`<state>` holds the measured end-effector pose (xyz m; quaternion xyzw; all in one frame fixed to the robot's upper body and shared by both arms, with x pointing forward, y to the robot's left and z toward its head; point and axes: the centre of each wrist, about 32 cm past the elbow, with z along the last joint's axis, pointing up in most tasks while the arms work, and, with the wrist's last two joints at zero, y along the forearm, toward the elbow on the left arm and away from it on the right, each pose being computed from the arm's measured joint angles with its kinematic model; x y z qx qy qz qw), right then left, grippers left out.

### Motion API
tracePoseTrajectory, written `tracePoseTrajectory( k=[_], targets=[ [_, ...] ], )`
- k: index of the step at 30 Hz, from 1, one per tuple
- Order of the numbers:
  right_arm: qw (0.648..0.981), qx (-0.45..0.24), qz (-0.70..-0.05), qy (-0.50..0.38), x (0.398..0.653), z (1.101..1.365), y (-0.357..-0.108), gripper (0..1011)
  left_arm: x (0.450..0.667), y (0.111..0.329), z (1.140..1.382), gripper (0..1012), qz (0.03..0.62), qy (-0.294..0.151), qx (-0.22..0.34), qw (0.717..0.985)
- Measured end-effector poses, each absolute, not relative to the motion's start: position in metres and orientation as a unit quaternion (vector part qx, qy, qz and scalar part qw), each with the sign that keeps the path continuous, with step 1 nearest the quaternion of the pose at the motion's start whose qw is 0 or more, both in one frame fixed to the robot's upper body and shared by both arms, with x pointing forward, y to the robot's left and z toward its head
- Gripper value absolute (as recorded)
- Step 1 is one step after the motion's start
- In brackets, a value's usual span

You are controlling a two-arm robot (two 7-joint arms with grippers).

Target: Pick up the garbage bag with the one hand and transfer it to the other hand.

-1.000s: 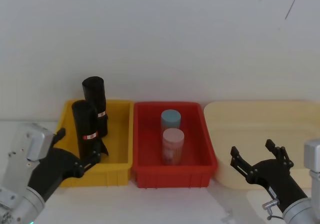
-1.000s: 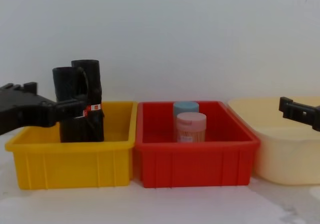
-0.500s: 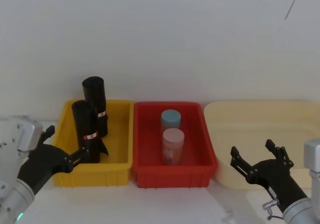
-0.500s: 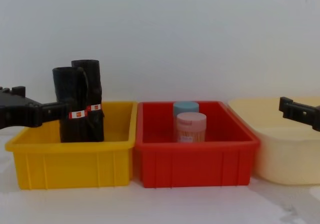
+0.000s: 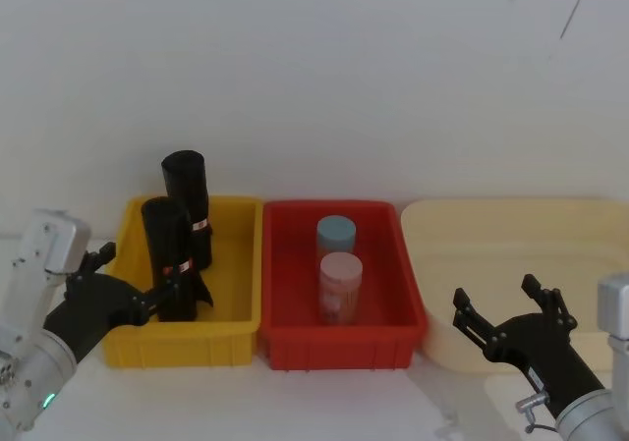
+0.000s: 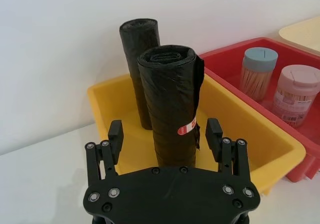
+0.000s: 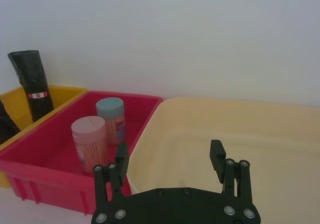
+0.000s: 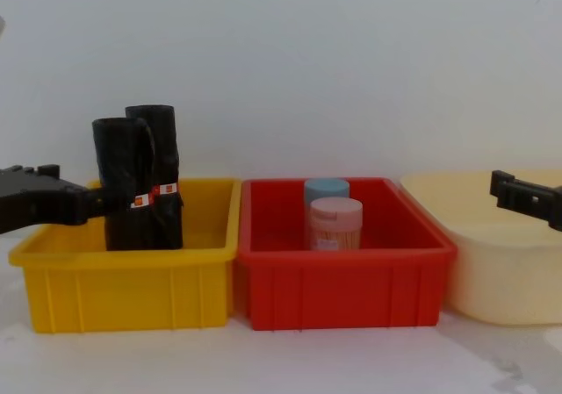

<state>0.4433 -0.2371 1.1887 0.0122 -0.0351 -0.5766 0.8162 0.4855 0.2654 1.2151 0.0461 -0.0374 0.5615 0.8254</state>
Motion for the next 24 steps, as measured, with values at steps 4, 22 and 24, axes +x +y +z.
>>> tracePoseTrajectory(
  k=[4,22,24],
  targets=[
    [0.816,0.012,-0.577,-0.035,0.443,1.189,-0.237,999,0.495,0.264,1.214,1001,0.557,-0.032,0.047,0.829],
    [0.816,0.012,-0.577,-0.035,0.443,1.189,-0.237,999,0.549,0.254,1.211,1001,0.533,-0.018,0.051,0.844],
    [0.816,0.012,-0.577,-0.035,0.443,1.189,-0.237,999,0.553,0.253,1.211,1001,0.53,-0.016,0.051,0.846]
  ],
)
